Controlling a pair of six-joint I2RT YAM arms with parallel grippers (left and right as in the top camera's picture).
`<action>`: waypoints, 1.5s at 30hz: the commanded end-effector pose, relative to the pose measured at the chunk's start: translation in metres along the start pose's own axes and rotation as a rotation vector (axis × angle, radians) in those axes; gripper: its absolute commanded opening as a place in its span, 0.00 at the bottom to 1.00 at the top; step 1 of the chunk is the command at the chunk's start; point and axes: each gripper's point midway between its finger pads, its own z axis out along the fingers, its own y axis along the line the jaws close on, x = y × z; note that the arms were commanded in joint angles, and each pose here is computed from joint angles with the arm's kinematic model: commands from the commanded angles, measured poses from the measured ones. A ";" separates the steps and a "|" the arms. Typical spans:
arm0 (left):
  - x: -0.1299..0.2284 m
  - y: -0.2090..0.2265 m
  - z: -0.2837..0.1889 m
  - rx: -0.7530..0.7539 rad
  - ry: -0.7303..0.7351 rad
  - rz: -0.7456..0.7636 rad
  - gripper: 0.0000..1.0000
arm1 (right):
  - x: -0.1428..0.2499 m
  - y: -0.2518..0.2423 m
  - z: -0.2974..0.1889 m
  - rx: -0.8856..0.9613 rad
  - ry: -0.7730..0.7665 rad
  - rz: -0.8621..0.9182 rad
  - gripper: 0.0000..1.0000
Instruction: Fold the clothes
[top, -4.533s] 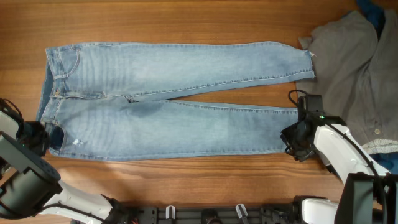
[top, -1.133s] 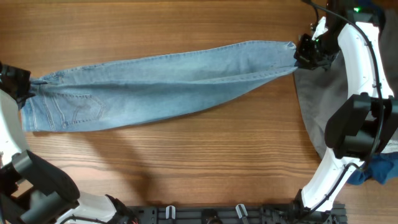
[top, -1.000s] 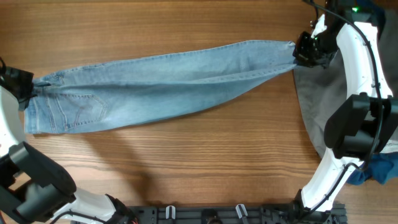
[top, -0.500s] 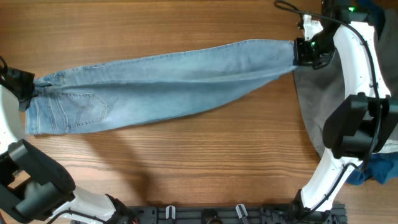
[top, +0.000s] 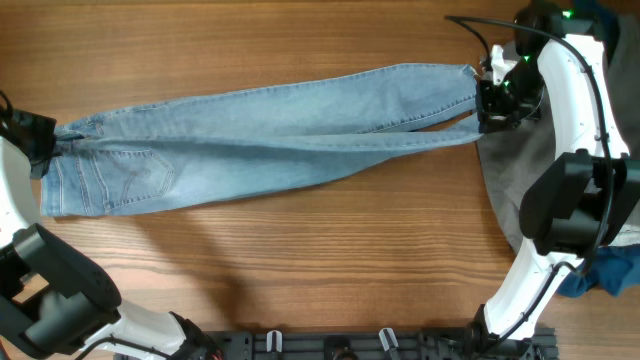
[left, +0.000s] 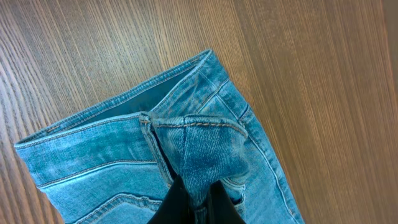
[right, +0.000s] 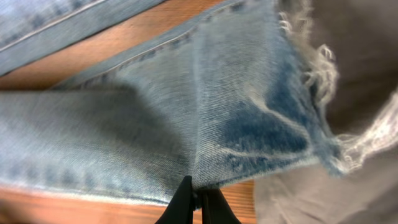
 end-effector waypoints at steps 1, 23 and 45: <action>-0.011 -0.002 -0.003 -0.007 -0.036 -0.003 0.04 | -0.004 0.013 -0.003 -0.082 -0.019 -0.064 0.04; -0.038 0.006 -0.002 -0.064 -0.176 -0.128 0.04 | -0.044 -0.019 -0.007 0.060 -0.195 0.400 0.04; -0.026 0.004 0.044 -0.058 -0.110 -0.102 0.49 | -0.191 0.010 -0.019 -0.202 -0.684 0.272 0.86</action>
